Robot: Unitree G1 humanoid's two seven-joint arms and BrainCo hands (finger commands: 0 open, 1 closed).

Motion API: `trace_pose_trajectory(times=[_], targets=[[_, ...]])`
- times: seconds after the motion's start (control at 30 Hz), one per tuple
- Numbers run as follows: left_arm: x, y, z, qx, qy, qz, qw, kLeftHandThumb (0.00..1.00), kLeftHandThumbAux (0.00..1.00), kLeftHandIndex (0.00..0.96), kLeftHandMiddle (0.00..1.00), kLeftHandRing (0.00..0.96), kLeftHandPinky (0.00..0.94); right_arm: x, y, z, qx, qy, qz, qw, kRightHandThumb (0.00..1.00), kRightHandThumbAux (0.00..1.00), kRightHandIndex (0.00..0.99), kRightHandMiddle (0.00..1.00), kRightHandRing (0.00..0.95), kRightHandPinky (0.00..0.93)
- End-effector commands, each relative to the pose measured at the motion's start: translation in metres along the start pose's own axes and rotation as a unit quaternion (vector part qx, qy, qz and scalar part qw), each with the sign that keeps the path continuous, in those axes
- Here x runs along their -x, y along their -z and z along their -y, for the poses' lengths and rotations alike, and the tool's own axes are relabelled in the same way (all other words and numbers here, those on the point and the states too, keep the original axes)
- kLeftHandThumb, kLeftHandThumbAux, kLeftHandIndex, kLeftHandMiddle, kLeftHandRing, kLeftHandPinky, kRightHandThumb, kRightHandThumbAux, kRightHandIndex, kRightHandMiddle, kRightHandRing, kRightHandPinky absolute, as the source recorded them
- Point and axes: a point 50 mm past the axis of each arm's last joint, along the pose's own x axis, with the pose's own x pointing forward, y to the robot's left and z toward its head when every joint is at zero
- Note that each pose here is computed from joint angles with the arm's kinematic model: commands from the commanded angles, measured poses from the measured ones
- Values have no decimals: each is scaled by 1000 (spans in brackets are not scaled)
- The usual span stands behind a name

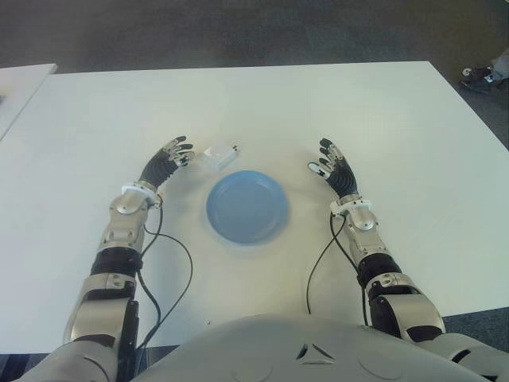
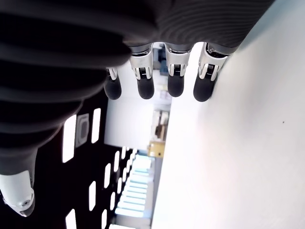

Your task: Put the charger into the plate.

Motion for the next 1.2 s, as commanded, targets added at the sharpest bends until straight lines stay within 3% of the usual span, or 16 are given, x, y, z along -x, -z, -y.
trace_pose_trajectory(times=[0.03, 0.1, 0.3, 0.6, 0.83, 1.2], targets=[[-2, -37, -10, -62, 24, -4, 998, 0, 503, 81, 216, 219, 242, 28, 40, -20, -22, -18, -105, 994, 181, 582, 51, 56, 56, 110], [-2, -52, -9, -82, 23, -4, 996, 0, 490, 94, 226, 228, 247, 28, 39, -20, -23, -18, -104, 994, 179, 585, 51, 60, 58, 111], [3, -64, 6, -138, -28, -3, 990, 0, 473, 118, 250, 253, 273, 29, 39, -20, -21, -18, -102, 994, 180, 595, 54, 70, 68, 117], [-1, -66, 27, -270, -78, 21, 959, 0, 414, 36, 153, 160, 141, 28, 39, -20, -20, -19, -100, 995, 186, 602, 56, 78, 78, 126], [-16, -55, 43, -311, -89, 37, 945, 28, 375, 2, 27, 38, 51, 27, 39, -20, -22, -21, -101, 994, 190, 600, 58, 80, 81, 129], [-44, -24, 69, -373, -150, 95, 911, 163, 424, 0, 0, 0, 57, 25, 38, -20, -24, -22, -104, 994, 188, 604, 59, 86, 89, 138]])
